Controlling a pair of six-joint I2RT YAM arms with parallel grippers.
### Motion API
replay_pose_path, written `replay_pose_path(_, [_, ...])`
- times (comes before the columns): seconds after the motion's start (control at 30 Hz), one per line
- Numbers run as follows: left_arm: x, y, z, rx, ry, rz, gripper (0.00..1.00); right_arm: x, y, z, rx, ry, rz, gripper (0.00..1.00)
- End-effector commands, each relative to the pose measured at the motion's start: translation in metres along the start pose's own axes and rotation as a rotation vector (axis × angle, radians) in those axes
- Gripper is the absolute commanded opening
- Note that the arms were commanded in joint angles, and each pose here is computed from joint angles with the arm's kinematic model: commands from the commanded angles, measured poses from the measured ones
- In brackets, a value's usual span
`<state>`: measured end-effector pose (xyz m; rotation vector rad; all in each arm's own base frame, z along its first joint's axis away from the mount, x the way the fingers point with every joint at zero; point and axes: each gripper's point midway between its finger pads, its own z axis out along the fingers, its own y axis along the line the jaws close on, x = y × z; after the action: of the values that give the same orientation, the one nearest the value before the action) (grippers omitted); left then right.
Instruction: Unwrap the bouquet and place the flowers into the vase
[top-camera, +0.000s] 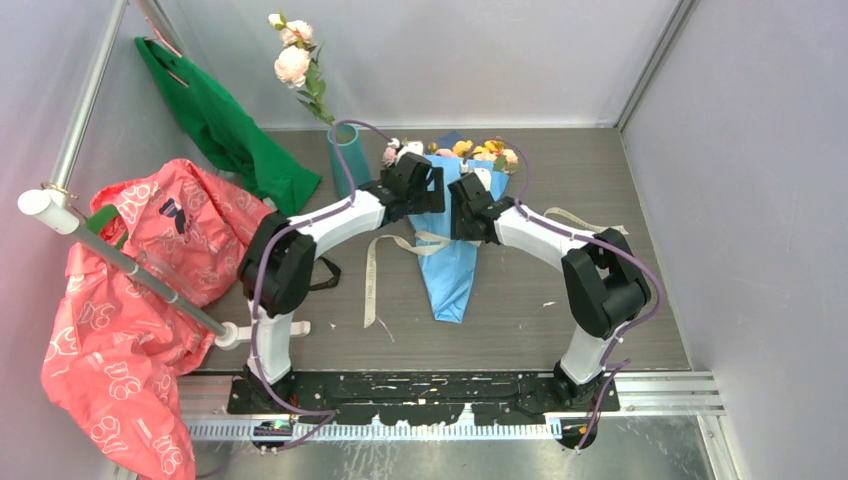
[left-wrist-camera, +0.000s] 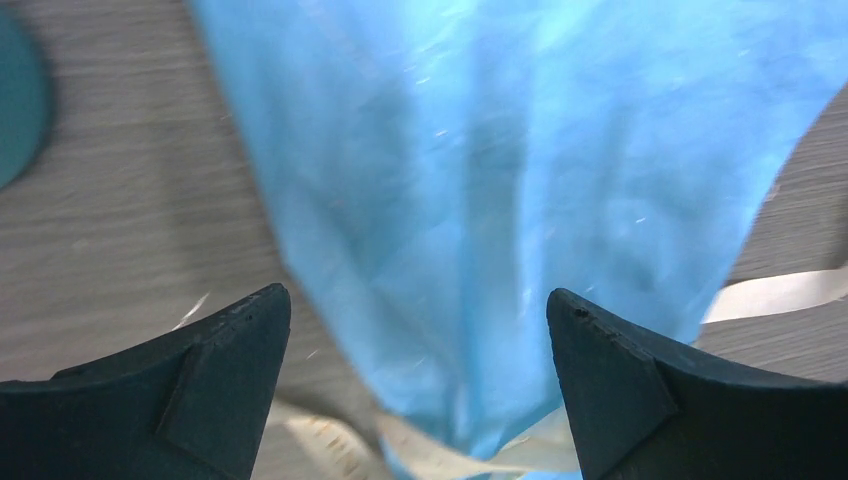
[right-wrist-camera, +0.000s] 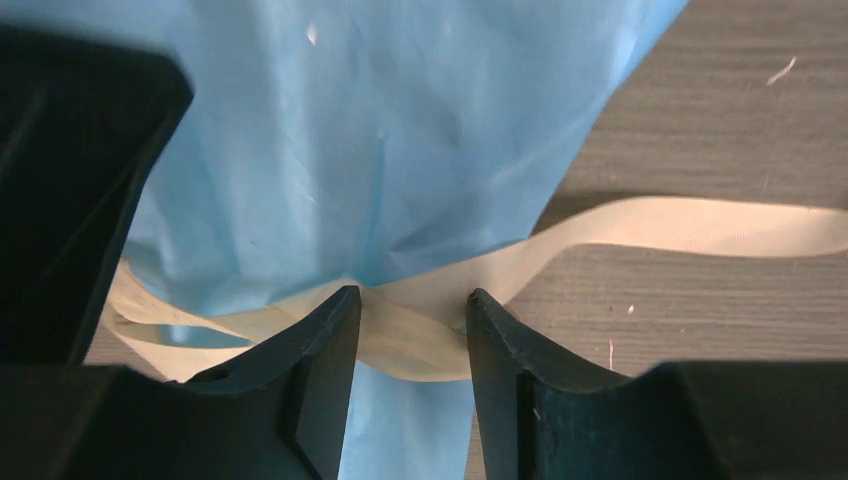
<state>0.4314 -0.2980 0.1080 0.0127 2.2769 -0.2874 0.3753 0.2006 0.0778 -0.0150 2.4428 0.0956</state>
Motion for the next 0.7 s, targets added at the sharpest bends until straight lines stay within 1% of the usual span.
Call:
replay_pose_path(0.0, [-0.025,-0.046,0.011,0.141,-0.018,-0.022,1.00,-0.004,0.002,-0.012,-0.027,-0.047,0.036,0.49])
replay_pose_path(0.13, [-0.020,-0.049,0.022,0.142,0.003,-0.022,1.00,0.000,-0.003,-0.010,-0.006,-0.043,0.024,0.46])
replay_pose_path(0.17, [-0.018,-0.048,0.023,0.140,0.006,-0.021,1.00,0.000,-0.004,-0.010,-0.002,-0.045,0.024,0.43])
replay_pose_path(0.2, [-0.016,-0.047,0.025,0.136,0.010,-0.019,1.00,0.000,-0.005,-0.010,0.001,-0.046,0.025,0.35])
replay_pose_path(0.3, [-0.008,-0.044,0.030,0.124,0.025,-0.007,1.00,-0.005,-0.004,-0.012,0.006,-0.060,0.038,0.06])
replay_pose_path(0.33, [-0.006,-0.042,0.031,0.118,0.030,-0.003,1.00,-0.008,-0.004,-0.013,0.003,-0.066,0.043,0.01])
replay_pose_path(0.47, [0.004,-0.038,0.037,0.104,0.046,0.011,1.00,-0.021,-0.005,-0.030,-0.003,-0.106,0.064,0.01])
replay_pose_path(0.6, [0.014,-0.038,0.047,0.102,0.069,0.017,1.00,-0.039,-0.008,-0.059,-0.028,-0.173,0.089,0.01])
replay_pose_path(0.67, [0.019,-0.038,0.054,0.103,0.082,0.020,1.00,-0.047,-0.009,-0.074,-0.041,-0.198,0.094,0.13])
